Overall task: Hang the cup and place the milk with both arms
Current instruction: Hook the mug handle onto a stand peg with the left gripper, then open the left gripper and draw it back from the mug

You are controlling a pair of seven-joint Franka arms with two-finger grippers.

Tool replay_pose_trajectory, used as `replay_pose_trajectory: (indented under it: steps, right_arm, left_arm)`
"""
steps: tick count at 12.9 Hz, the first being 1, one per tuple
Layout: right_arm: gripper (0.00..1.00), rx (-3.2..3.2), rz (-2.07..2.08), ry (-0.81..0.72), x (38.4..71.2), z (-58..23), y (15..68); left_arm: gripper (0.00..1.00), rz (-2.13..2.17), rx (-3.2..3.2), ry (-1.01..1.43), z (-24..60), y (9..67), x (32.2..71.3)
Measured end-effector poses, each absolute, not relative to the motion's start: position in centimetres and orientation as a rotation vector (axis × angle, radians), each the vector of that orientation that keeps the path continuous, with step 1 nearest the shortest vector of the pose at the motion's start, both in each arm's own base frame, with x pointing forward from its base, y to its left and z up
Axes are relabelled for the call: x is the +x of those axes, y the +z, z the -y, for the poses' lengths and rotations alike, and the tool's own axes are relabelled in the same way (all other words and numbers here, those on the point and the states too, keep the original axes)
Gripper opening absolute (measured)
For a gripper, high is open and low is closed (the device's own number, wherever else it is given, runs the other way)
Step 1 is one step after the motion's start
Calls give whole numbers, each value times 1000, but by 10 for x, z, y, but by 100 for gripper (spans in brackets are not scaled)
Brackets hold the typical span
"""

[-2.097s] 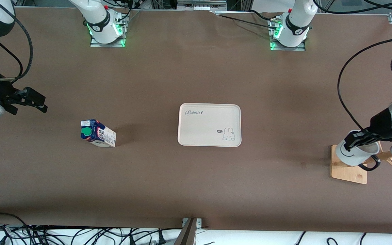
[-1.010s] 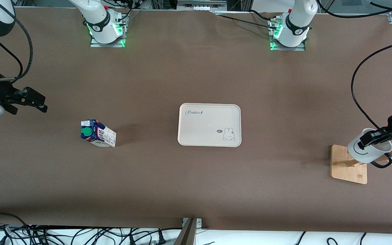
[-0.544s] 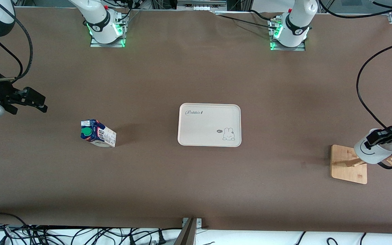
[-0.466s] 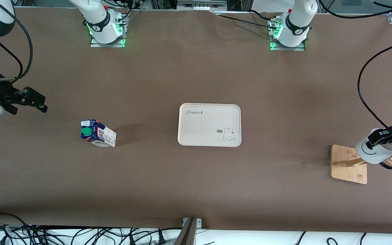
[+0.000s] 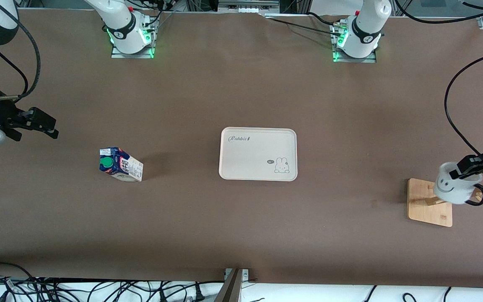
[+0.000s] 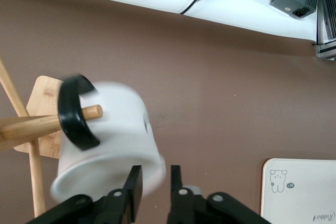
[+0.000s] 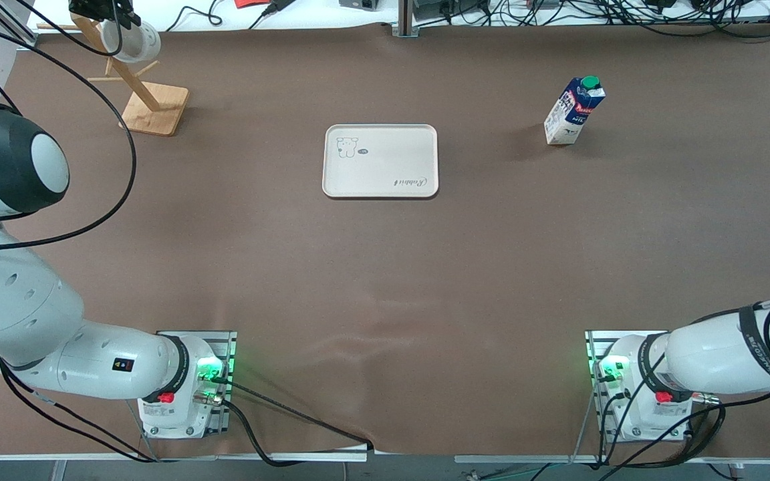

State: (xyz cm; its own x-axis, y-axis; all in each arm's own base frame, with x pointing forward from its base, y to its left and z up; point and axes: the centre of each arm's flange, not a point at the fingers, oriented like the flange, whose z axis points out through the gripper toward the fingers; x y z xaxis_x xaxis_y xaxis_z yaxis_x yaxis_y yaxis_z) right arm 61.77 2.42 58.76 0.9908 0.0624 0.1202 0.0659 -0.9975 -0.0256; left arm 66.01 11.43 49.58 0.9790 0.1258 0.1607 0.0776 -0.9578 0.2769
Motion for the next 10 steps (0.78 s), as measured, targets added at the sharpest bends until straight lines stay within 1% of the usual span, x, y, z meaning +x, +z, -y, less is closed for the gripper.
replay_pose_trajectory:
  steps: [4, 6, 10]
  right_arm:
    - [100, -3105, 100, -186, 618, -24, 588]
    - [100, -3105, 100, -186, 618, -24, 588]
    - [100, -3105, 100, -186, 618, -24, 588]
  left_arm:
    - [77, -92, 2832, 161, -103, 509, 653]
    - [99, -19, 2852, 118, -93, 538, 650]
    - [100, 132, 2946, 42, -65, 598, 636]
